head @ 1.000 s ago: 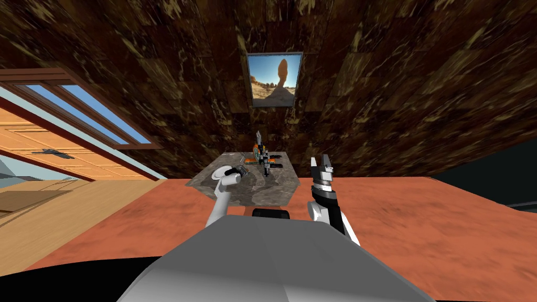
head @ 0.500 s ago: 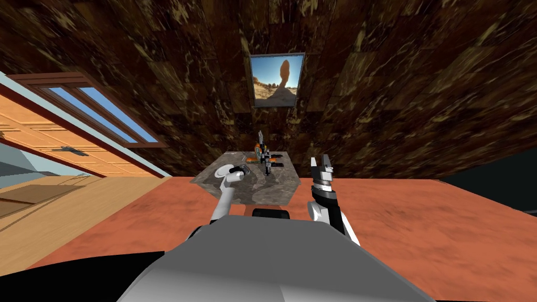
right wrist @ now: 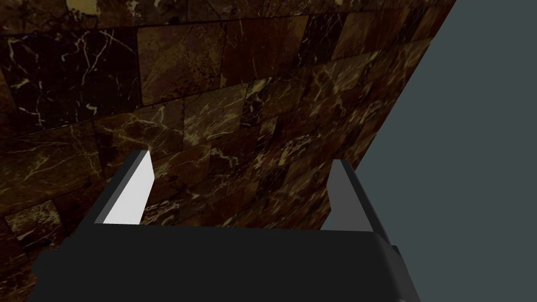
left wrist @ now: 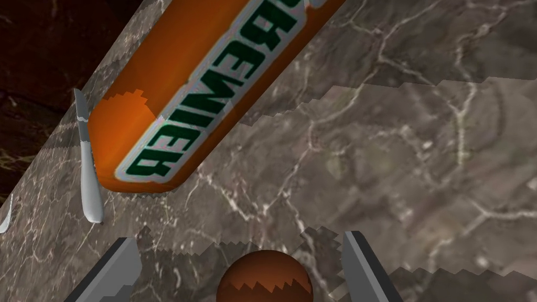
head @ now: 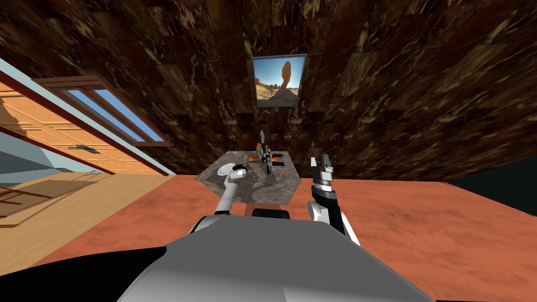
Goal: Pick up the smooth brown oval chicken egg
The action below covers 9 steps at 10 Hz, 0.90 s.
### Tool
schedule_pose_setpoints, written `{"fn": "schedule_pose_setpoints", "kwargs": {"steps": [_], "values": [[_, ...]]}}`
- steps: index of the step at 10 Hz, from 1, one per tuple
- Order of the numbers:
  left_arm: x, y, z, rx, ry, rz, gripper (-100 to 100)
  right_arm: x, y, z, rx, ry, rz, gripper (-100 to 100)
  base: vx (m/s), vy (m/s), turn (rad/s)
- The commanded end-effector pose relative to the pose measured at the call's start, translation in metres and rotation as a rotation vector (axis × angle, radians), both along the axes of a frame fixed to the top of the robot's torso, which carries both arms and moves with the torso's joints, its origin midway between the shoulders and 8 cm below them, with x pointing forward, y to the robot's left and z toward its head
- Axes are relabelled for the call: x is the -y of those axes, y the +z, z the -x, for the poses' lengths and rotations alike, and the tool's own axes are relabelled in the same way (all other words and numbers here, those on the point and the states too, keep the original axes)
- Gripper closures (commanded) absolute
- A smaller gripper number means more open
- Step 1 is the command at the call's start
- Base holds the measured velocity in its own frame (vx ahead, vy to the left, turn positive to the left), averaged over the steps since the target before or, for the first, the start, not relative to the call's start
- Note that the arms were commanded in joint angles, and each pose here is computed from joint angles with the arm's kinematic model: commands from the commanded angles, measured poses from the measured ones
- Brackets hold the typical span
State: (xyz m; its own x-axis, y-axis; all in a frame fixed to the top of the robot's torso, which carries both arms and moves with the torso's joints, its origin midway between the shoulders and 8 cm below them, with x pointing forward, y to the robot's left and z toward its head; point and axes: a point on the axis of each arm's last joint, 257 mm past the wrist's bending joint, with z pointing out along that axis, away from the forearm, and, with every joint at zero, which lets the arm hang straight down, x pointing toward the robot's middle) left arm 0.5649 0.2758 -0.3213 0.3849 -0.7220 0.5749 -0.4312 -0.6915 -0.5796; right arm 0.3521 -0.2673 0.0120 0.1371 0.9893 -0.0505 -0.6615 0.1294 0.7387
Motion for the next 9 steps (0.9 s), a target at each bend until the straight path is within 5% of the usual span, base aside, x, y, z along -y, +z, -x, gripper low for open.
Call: {"fn": "schedule_pose_setpoints", "kwargs": {"steps": [1, 3, 6, 9], "values": [[0.009, 0.010, -0.017, 0.030, -0.013, 0.000, -100, 0.000, 0.000, 0.000, 0.000, 0.000, 0.000, 0, -0.062, 0.012, 0.081], [0.011, -0.017, -0.012, -0.032, -0.013, 0.008, -100, 0.000, 0.000, 0.000, 0.000, 0.000, 0.000, 0, -0.015, -0.004, -0.015], [0.024, 0.009, -0.041, 0.032, -0.034, 0.003, -100, 0.000, 0.000, 0.000, 0.000, 0.000, 0.000, 0, -0.032, 0.002, 0.073], [0.026, -0.019, -0.034, -0.032, -0.035, 0.010, -100, 0.000, 0.000, 0.000, 0.000, 0.000, 0.000, 0, -0.010, 0.003, -0.007]]}}
